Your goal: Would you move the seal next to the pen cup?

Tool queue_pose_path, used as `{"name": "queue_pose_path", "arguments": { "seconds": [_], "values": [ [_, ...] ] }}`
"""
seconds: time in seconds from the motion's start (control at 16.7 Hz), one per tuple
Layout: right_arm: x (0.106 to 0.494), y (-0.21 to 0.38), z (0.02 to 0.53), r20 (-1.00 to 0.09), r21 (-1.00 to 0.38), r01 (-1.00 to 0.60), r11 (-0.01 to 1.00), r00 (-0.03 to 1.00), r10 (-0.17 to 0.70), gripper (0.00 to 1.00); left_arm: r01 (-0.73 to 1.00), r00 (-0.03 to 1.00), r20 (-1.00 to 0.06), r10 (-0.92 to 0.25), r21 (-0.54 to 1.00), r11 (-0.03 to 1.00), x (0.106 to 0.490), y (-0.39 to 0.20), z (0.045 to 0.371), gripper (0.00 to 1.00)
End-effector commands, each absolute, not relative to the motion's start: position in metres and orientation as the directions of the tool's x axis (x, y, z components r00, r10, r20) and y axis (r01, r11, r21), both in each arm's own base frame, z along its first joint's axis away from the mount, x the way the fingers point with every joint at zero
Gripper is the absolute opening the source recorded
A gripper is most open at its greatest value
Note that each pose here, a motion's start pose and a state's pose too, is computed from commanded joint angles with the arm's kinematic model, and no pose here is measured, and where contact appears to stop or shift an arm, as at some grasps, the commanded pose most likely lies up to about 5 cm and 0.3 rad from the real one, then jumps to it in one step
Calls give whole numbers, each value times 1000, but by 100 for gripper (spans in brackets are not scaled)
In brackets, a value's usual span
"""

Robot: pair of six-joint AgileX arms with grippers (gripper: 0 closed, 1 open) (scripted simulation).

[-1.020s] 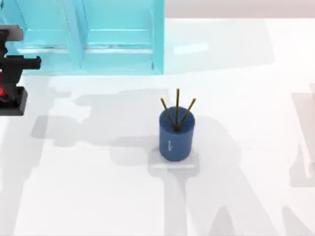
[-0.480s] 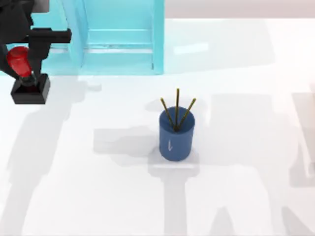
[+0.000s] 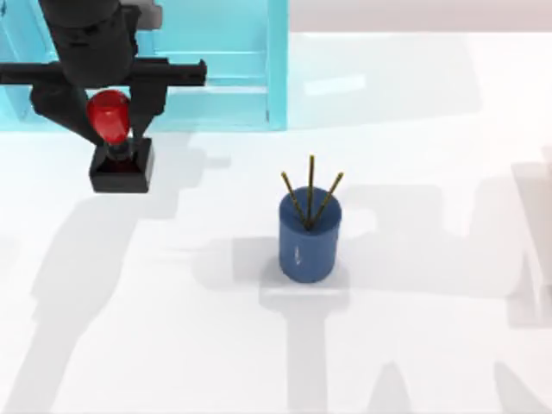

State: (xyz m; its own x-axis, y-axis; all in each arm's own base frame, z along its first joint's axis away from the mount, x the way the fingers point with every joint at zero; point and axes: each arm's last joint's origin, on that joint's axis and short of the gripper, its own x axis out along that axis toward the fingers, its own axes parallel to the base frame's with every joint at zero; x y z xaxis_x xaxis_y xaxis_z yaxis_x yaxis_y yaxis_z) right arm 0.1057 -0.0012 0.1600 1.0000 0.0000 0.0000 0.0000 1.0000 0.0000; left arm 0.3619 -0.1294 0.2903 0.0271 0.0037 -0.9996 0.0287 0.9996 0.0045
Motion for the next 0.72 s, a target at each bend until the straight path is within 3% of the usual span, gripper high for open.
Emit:
{"name": "queue_pose_path", "arguments": {
  "seconds": [0.36, 0.72],
  "values": [
    [106, -1, 160, 0, 0, 0, 1000, 1000, 0, 100, 20, 64, -998, -7, -6, 1000, 317, -214, 293, 0],
    [106, -1, 160, 0, 0, 0, 1000, 1000, 0, 100, 19, 66, -998, -9, -8, 1000, 312, -222, 292, 0]
  ]
}}
